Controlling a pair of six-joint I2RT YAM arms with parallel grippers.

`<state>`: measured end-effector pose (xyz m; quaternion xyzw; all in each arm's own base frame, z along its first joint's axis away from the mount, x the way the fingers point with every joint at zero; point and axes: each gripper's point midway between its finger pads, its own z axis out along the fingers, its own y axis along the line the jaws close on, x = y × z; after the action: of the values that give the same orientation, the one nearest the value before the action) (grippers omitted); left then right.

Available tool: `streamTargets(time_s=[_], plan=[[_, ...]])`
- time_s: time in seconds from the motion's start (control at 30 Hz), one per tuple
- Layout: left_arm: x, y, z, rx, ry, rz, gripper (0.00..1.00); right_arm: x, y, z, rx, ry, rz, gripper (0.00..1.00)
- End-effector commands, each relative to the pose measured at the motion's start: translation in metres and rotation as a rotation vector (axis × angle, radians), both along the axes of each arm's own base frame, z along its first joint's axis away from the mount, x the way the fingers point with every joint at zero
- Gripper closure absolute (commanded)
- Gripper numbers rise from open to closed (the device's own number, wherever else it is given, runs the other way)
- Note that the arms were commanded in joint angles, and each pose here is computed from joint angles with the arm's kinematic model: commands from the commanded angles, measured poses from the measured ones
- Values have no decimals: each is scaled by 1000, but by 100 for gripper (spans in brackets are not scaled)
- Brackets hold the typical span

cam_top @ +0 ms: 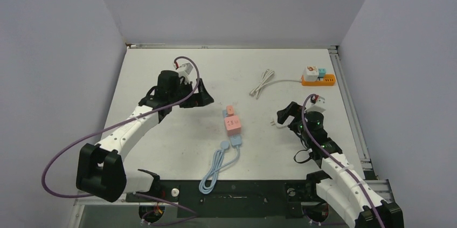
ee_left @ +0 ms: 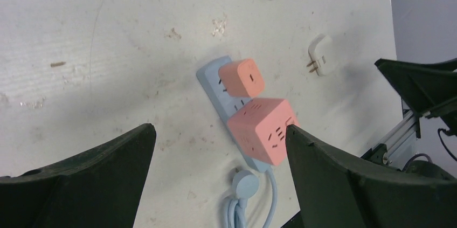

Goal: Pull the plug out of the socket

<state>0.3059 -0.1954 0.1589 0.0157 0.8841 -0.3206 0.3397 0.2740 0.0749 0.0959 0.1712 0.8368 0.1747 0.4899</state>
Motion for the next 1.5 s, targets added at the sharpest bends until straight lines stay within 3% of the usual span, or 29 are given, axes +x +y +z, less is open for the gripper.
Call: streamTargets(time_s=[0.0,0.37,0.57,0.83,1.13,1.27,1.3,1.4,1.47], plan=[[42,-19,49,-63,-108,20,13,8,33,47,10,-124,139,5],[41,-23,9,-47,-13,-9,8,-11,140,70,-71,-109,377,10],[40,-24,-3,-68,40,-15,8,-24,186,61,-204,-90,450,10],[37,-29,-4,-99,56,-26,7,-23,213,34,-373,-27,449,10],[37,-28,-1,-99,52,-24,7,-16,236,6,-441,10,468,10],[36,-29,-1,-101,54,-30,7,-12,238,-1,-476,13,469,3],[36,-29,-1,-103,55,-31,7,-11,239,-2,-478,14,470,4],[36,-29,-2,-101,58,-32,7,-11,238,-4,-486,16,470,21],[36,-29,-3,-102,63,-33,7,-11,235,-6,-487,14,465,41]])
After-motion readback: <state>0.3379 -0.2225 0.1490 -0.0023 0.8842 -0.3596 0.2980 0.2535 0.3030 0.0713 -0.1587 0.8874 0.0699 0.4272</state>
